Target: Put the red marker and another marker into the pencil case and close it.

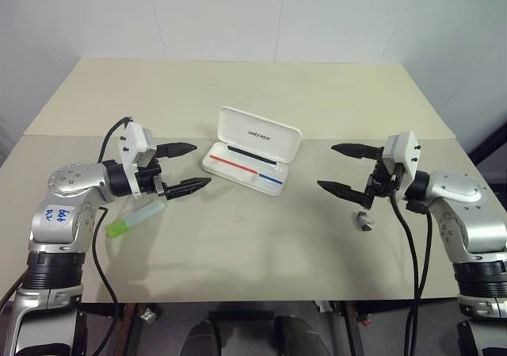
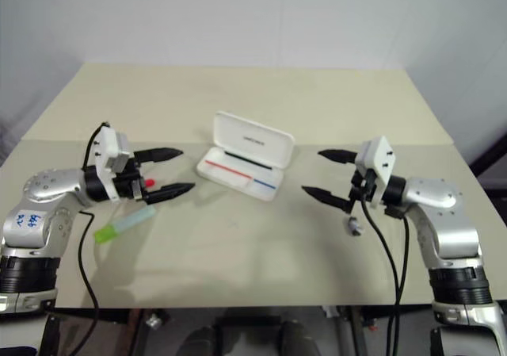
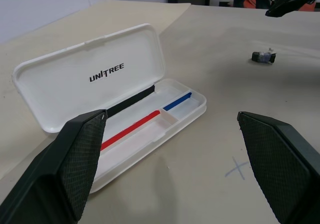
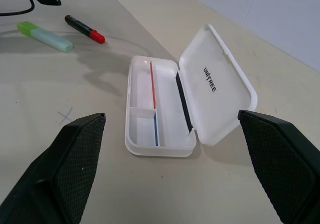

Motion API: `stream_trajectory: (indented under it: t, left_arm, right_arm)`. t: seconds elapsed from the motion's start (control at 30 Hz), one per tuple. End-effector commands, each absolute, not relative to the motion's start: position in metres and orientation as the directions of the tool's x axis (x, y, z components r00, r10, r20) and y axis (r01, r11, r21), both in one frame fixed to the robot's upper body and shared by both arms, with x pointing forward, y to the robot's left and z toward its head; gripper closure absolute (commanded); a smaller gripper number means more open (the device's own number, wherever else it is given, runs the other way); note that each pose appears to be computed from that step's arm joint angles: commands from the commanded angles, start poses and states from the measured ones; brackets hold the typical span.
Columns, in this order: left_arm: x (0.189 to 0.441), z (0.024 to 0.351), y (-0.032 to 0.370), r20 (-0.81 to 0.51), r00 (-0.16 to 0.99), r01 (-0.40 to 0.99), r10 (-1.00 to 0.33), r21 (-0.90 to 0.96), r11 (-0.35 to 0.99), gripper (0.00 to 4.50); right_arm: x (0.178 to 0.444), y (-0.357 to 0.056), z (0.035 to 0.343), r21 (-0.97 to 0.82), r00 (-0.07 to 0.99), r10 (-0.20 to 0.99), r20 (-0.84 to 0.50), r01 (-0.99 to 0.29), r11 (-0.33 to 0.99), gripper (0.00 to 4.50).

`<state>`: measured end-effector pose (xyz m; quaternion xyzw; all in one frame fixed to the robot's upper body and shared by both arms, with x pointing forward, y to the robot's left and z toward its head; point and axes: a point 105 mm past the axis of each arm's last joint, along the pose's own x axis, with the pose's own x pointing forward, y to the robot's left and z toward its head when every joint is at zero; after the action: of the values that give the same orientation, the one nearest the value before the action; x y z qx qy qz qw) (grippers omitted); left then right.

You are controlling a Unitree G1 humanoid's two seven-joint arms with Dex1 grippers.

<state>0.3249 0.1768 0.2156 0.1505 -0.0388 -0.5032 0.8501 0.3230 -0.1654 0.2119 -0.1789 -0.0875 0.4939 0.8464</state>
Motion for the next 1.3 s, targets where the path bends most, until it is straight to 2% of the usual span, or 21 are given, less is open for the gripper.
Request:
stream_trajectory:
  t: [0.03, 0.23, 0.27, 0.33, 0.37, 0.57, 0.67, 0.83, 1.13, 1.3]
  left_arm:
    - [0.320, 0.233, 0.176, -0.051, 0.488, 0.823, -0.872, 0.359, 0.439, 0.05]
    - [0.320, 0.236, 0.178, -0.048, 0.483, 0.816, -0.874, 0.388, 0.430, 0.05]
    - [0.320, 0.237, 0.179, -0.053, 0.484, 0.814, -0.873, 0.394, 0.427, 0.05]
    - [0.317, 0.240, 0.183, -0.059, 0.464, 0.820, -0.884, 0.406, 0.403, 0.05]
    - [0.315, 0.243, 0.186, -0.060, 0.458, 0.821, -0.887, 0.410, 0.397, 0.05]
    - [0.310, 0.245, 0.200, -0.088, 0.470, 0.817, -0.878, 0.420, 0.395, 0.05]
    - [0.307, 0.240, 0.210, -0.084, 0.508, 0.801, -0.857, 0.412, 0.434, 0.00]
    - [0.305, 0.235, 0.213, -0.078, 0.529, 0.791, -0.845, 0.404, 0.459, 0.00]
    - [0.308, 0.228, 0.227, -0.130, 0.561, 0.778, -0.817, 0.421, 0.467, 0.00]
    - [0.305, 0.228, 0.237, -0.143, 0.580, 0.768, -0.802, 0.423, 0.480, 0.00]
  right_arm:
    - [0.324, -0.163, 0.223, -0.420, 0.487, 0.874, 0.010, -0.791, 0.445, 0.00]
    - [0.331, -0.156, 0.223, -0.421, 0.473, 0.880, -0.042, -0.807, 0.414, 0.00]
    - [0.334, -0.155, 0.222, -0.433, 0.481, 0.873, -0.081, -0.806, 0.404, 0.00]
    - [0.345, -0.155, 0.210, -0.458, 0.527, 0.814, -0.245, -0.803, 0.382, 0.00]
    - [0.349, -0.151, 0.211, -0.433, 0.531, 0.804, -0.268, -0.812, 0.392, 0.00]
    - [0.349, -0.130, 0.213, -0.388, 0.474, 0.822, -0.315, -0.855, 0.344, 0.00]
    - [0.353, -0.118, 0.204, -0.381, 0.445, 0.828, -0.342, -0.871, 0.311, 0.59]
    - [0.349, -0.106, 0.200, -0.379, 0.395, 0.843, -0.366, -0.890, 0.252, 2.33]
    - [0.335, -0.064, 0.189, -0.311, 0.212, 0.838, -0.503, -0.949, 0.054, 2.33]
    - [0.337, -0.058, 0.176, -0.291, 0.181, 0.797, -0.576, -0.957, 0.007, 2.33]
